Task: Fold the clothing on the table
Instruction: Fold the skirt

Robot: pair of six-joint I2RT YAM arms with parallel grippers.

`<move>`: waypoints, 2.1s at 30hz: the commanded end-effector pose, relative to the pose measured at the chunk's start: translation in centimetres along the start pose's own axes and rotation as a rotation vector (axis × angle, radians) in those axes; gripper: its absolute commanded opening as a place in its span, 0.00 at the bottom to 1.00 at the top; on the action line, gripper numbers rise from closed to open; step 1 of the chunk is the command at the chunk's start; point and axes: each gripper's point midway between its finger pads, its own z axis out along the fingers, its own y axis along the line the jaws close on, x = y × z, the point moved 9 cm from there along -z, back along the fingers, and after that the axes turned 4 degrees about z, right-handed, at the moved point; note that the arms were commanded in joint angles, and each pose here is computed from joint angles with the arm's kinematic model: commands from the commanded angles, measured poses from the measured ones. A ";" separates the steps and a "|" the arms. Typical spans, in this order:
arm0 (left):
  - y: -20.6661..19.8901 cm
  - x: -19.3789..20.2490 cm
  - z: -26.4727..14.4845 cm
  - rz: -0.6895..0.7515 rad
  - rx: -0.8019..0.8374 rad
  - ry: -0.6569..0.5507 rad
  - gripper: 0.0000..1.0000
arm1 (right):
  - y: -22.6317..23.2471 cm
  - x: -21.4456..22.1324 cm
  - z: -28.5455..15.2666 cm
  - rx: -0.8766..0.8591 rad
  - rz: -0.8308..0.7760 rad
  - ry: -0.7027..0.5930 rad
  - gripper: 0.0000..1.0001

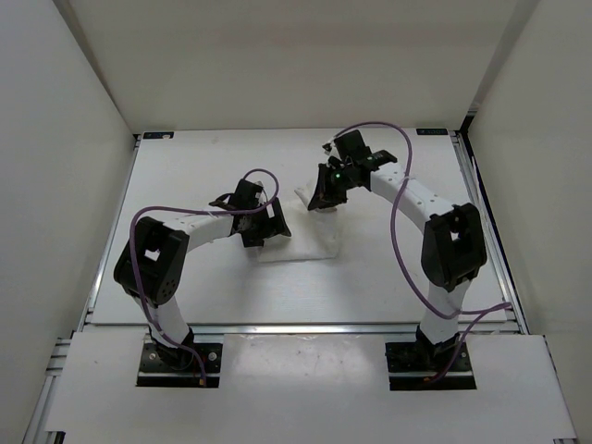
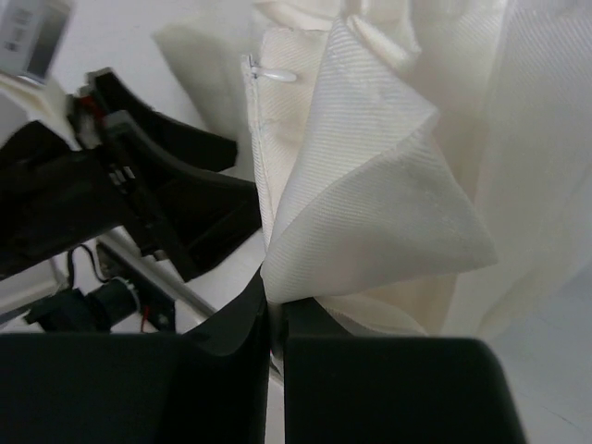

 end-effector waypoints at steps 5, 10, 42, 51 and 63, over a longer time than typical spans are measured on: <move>1.0 0.0 -0.3 -0.010 -0.045 -0.007 0.99 | 3.4 -2.8 1.0 -0.243 0.008 0.008 0.00; 1.6 -0.1 -0.5 -0.020 -0.053 -0.011 0.99 | 3.4 -3.4 2.7 -0.365 0.066 0.067 0.00; 4.7 -7.0 -9.3 -0.089 -0.126 -0.233 0.99 | 4.0 -4.4 2.9 -0.742 0.066 0.060 0.87; 1.3 -8.4 -11.6 -0.046 -0.021 -0.281 0.99 | 3.8 -6.7 -3.2 -0.652 0.015 -0.122 0.84; -6.4 -3.2 -8.2 0.007 0.093 -0.161 0.99 | -4.8 -0.2 -2.9 0.055 0.011 -0.140 0.82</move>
